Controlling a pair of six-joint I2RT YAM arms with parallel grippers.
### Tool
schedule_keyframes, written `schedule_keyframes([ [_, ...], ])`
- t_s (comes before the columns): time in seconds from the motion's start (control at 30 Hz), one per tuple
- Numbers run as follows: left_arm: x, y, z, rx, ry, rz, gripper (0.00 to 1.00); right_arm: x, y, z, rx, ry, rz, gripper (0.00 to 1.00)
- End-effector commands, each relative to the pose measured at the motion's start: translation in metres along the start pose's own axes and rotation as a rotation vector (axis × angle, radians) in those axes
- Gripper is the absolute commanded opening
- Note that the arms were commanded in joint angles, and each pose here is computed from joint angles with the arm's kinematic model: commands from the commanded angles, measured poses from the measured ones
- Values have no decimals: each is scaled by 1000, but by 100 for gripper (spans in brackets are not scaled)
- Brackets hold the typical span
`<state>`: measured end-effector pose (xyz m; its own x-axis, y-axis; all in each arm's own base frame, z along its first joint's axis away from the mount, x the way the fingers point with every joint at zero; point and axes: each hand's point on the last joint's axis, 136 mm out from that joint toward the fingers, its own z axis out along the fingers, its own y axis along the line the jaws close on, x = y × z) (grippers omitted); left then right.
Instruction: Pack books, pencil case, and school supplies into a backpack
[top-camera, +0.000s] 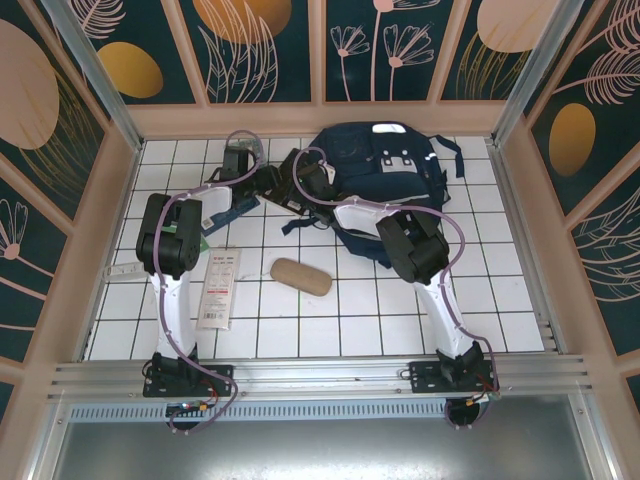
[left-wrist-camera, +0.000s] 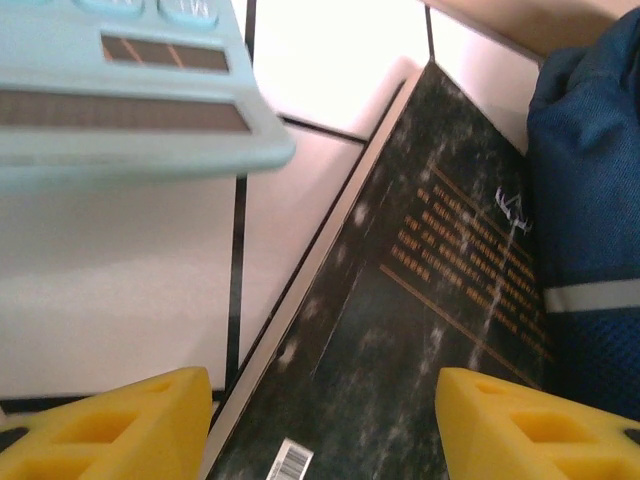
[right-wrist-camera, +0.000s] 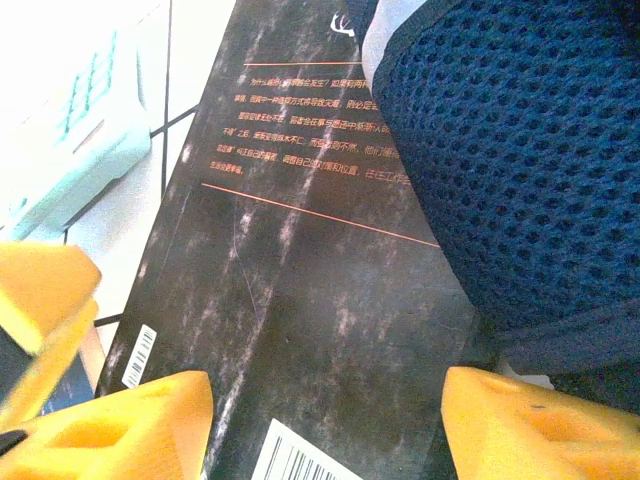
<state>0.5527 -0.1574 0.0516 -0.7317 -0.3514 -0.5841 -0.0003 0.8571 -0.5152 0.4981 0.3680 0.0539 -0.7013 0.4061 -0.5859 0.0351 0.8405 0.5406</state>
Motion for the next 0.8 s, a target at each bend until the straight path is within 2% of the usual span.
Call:
schedule_keyframes([
  [0.0, 8, -20, -13, 77, 5, -37, 60, -15, -45, -8, 161, -7, -22, 64],
  [0.33, 57, -56, -32, 108, 43, -8, 59, -30, -62, -35, 175, -32, -25, 67],
  [0.5, 41, -53, -40, 41, -15, 15, 60, -32, -76, -41, 197, -37, -12, 68],
  [0.77, 21, -58, -23, 5, -22, 80, 59, -44, -81, -59, 205, -76, -18, 69],
])
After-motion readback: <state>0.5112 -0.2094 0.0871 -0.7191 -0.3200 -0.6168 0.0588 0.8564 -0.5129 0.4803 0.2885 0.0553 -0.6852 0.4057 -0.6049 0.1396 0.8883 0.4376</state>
